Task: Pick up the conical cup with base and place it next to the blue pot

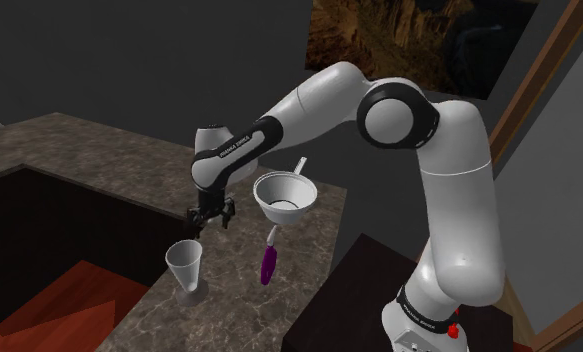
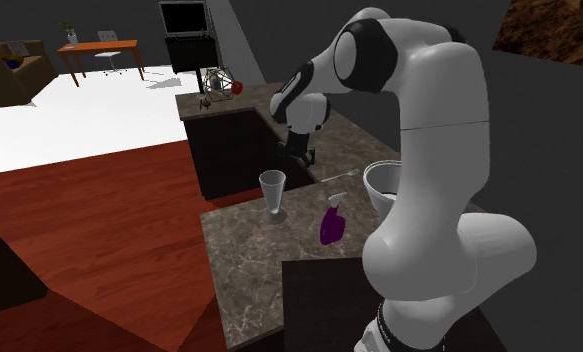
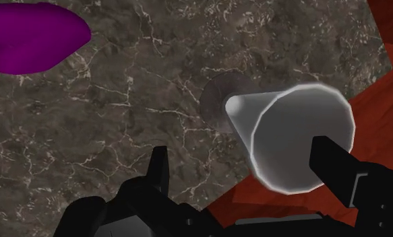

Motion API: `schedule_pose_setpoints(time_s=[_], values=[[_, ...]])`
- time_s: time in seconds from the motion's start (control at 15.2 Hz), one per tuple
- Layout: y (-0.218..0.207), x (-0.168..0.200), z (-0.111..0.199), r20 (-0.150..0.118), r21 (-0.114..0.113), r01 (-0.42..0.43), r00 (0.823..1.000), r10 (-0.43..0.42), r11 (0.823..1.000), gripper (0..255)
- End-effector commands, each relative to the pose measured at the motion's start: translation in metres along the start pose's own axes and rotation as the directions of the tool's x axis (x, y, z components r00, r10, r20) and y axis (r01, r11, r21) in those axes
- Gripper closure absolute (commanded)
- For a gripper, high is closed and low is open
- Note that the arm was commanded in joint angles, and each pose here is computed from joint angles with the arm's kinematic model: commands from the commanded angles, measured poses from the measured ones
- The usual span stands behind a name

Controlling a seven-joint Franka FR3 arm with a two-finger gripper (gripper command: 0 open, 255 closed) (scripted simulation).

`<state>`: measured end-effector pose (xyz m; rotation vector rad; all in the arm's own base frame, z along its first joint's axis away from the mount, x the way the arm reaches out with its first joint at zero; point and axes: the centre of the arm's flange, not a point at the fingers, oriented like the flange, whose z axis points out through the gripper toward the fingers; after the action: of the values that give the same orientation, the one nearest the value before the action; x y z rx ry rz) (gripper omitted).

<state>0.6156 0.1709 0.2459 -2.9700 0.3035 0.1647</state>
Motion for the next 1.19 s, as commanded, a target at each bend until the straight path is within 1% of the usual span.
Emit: schedule_pose_setpoints(time_s=[0.0, 0.13, 0.2, 0.66, 1.12], values=[[-0.01, 0.015, 0.017, 0.002, 0.004, -0.002, 1.0, 0.002, 1.0, 0], [-0.021, 0.031, 0.035, 0.005, 0.009, -0.004, 1.0, 0.004, 1.0, 0], [-0.023, 0.035, 0.039, 0.006, 0.009, -0.005, 1.0, 0.005, 1.0, 0], [-0.024, 0.035, 0.076, 0.006, 0.009, -0.005, 1.0, 0.005, 1.0, 0], [-0.024, 0.035, 0.079, 0.006, 0.009, -0.005, 1.0, 0.005, 1.0, 0]])
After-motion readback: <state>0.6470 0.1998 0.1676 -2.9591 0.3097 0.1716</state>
